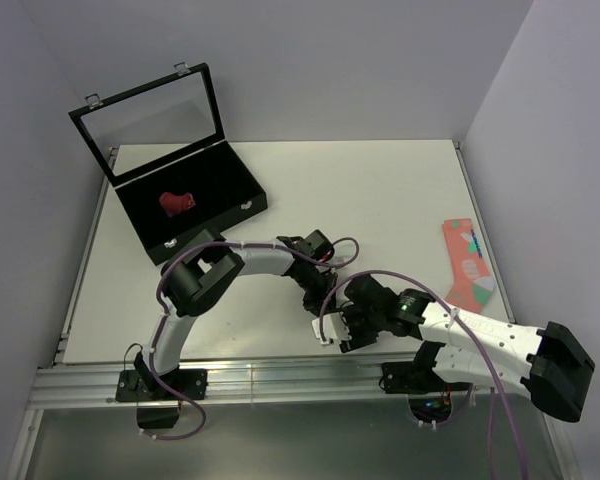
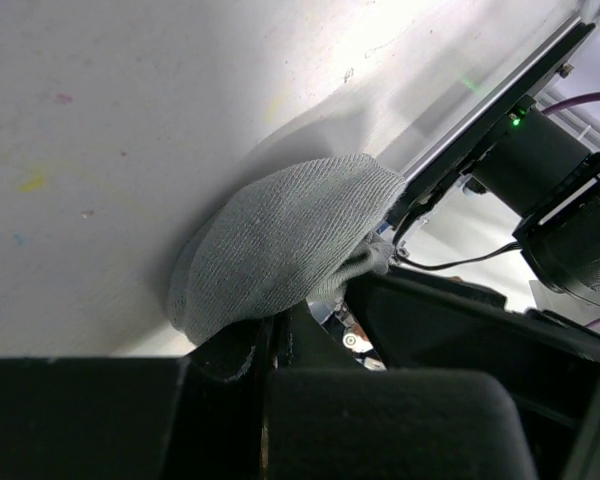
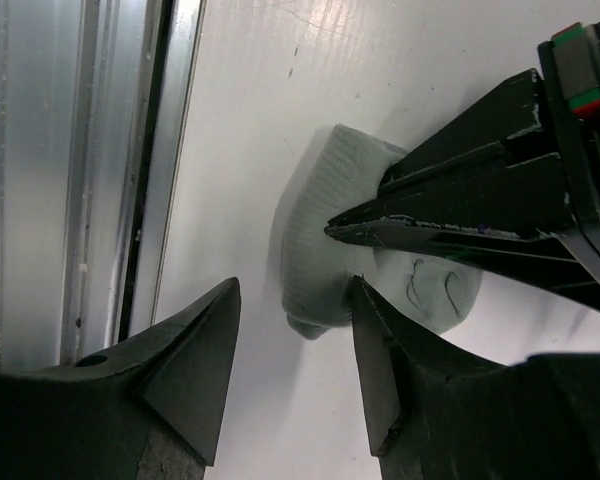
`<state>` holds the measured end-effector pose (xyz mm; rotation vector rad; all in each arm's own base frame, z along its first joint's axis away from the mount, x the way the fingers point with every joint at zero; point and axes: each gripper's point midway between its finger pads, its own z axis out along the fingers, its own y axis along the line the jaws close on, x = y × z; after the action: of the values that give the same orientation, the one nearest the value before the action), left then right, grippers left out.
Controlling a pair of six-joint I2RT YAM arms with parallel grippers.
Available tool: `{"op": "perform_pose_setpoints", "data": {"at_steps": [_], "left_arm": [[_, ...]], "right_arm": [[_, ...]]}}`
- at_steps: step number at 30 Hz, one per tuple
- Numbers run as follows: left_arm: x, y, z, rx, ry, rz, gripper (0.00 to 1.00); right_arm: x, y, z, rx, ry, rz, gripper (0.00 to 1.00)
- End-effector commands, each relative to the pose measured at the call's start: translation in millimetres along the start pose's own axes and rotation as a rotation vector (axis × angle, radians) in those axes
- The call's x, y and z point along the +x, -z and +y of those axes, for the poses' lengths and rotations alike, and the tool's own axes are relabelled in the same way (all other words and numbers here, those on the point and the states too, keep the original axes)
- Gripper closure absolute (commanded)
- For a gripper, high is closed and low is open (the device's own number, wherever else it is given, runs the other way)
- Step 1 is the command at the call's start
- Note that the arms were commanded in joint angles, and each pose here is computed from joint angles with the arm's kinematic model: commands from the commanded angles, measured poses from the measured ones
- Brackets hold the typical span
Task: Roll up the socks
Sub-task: Roll the sock at the center of the board.
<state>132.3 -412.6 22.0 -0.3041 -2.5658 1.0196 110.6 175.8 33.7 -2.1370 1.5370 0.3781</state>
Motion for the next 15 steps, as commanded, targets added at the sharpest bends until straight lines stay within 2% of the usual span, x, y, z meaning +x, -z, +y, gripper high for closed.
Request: {"op": "perform_pose_setpoints", "data": {"at_steps": [1, 5, 8, 12, 15], "left_arm": [[4, -13, 53, -0.168, 0.05, 0.006, 1.0], [3, -12, 53, -0.163, 0.049, 0.004, 1.0], [2, -12, 53, -0.158, 0.052, -0.002, 1.0], [0, -11, 49, -0.13, 0.061, -0.016, 1.0], [-4, -8, 48, -0.115, 0.084, -0.049, 0.97]], "right_arm": [[3, -8, -5, 0.026, 0.009, 0.013, 0.45], [5, -13, -5, 0.02, -0.002, 0.022, 0.47], [5, -16, -7, 0.03, -0.022, 0.026, 0.52], [3, -18, -4, -0.012, -0.053, 0.031, 0.67], [1, -18, 2, -0.043, -0.083, 0.023, 0.75]]}}
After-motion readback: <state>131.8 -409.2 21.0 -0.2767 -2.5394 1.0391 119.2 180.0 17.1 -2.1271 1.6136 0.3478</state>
